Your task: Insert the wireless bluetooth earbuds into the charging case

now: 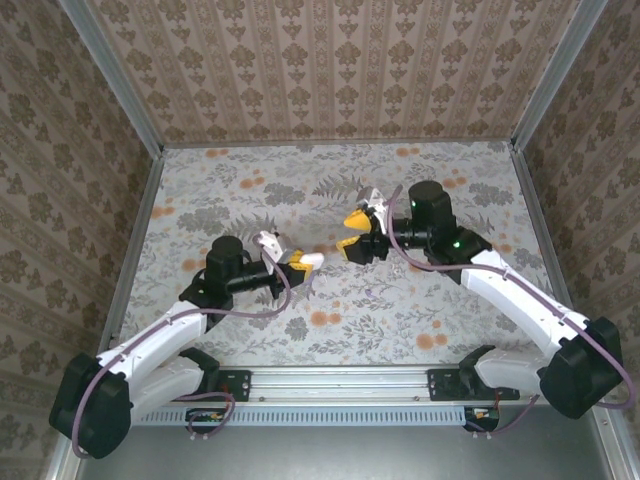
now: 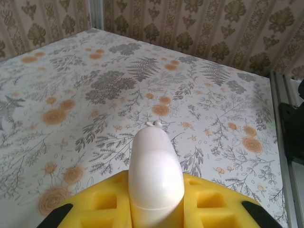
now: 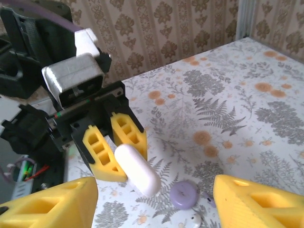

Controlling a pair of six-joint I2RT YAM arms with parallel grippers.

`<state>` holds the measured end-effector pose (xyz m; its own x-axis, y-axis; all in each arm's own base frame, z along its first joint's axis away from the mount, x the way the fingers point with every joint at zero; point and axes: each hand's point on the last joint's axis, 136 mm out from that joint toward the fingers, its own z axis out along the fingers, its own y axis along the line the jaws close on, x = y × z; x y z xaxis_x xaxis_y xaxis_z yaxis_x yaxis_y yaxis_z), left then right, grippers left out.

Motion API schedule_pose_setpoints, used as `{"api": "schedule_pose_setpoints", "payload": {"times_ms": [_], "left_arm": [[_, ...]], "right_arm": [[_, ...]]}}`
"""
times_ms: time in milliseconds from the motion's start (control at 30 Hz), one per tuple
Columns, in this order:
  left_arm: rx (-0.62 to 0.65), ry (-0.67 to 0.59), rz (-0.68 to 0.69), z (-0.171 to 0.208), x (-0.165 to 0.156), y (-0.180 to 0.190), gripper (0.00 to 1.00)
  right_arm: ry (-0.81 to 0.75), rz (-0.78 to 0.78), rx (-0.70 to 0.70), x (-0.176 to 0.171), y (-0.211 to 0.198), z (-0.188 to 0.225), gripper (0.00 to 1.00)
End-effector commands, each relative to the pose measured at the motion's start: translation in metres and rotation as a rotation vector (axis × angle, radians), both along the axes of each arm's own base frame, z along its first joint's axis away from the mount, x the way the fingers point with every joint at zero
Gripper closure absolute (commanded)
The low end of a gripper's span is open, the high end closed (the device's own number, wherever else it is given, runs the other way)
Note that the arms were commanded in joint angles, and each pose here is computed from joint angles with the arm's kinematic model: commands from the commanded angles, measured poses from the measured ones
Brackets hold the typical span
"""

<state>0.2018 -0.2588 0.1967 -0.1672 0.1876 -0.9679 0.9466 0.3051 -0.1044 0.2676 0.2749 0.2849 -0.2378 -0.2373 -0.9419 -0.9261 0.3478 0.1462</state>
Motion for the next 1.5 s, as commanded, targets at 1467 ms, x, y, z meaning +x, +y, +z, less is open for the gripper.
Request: {"api": "schedule_pose_setpoints", "payload": {"times_ms": [1467], "left_arm": [[-0.076, -0.218, -0.227, 0.048, -0.048, -0.011, 0.88]], "right_arm": [[-0.003, 0.133, -0.086, 0.012, 0.033, -0.011, 0.47]]}}
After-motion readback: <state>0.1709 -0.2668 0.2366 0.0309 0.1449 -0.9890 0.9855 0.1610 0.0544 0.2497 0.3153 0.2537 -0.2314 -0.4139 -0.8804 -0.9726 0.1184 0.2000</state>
